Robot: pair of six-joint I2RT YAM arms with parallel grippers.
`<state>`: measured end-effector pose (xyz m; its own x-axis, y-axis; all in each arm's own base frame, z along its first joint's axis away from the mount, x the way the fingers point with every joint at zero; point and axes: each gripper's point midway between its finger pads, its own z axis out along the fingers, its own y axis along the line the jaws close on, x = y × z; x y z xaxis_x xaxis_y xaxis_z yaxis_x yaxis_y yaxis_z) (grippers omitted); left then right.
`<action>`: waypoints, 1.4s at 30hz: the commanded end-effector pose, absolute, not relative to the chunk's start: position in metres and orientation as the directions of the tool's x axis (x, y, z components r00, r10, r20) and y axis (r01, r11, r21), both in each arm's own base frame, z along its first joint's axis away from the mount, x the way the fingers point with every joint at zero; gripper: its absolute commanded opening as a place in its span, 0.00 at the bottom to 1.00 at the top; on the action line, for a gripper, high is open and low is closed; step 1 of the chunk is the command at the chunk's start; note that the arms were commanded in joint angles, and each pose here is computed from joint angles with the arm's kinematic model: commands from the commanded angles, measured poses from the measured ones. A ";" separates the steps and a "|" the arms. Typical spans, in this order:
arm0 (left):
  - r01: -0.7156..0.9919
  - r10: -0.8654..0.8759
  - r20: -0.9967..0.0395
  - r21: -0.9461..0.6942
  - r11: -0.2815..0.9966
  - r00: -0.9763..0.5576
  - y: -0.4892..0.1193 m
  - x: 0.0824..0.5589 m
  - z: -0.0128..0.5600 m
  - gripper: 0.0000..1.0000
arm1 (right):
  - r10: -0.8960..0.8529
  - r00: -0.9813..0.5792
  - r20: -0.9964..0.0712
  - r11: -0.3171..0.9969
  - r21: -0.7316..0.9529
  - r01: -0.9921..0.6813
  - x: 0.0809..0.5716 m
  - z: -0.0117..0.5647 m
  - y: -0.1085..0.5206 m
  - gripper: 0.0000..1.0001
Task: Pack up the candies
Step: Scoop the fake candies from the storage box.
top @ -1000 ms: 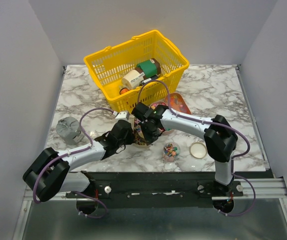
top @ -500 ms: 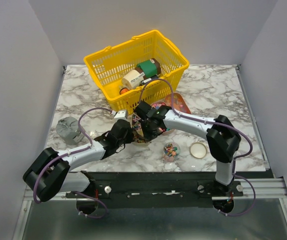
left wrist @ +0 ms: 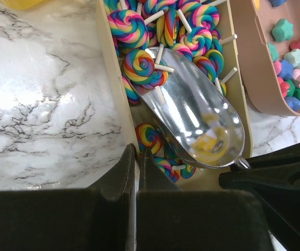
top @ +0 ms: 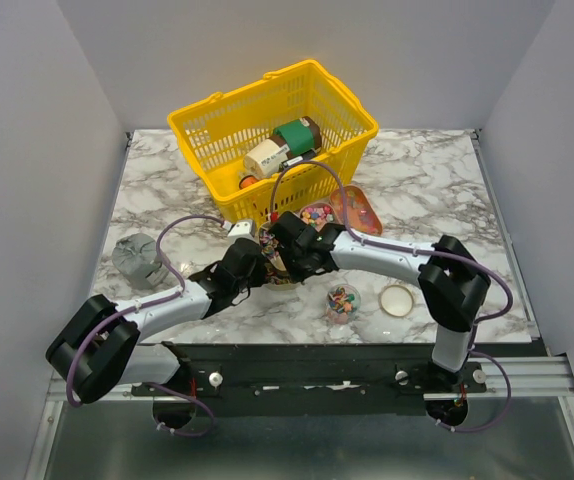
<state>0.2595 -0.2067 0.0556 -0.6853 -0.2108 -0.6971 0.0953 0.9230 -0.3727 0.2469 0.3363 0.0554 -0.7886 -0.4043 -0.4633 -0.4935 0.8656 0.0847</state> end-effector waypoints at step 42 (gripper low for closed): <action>0.082 -0.215 -0.665 -0.386 0.919 -0.715 -0.214 0.252 0.059 0.00 | -0.316 -0.726 -0.611 0.931 -0.050 -0.363 0.279 0.065 0.295 0.01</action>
<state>0.2651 -0.2109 0.0655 -0.6723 -0.2449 -0.6986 0.0699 0.9185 -0.3892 0.2502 0.3264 0.0586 -0.7304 -0.3622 -0.5791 -0.4739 0.8793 0.0477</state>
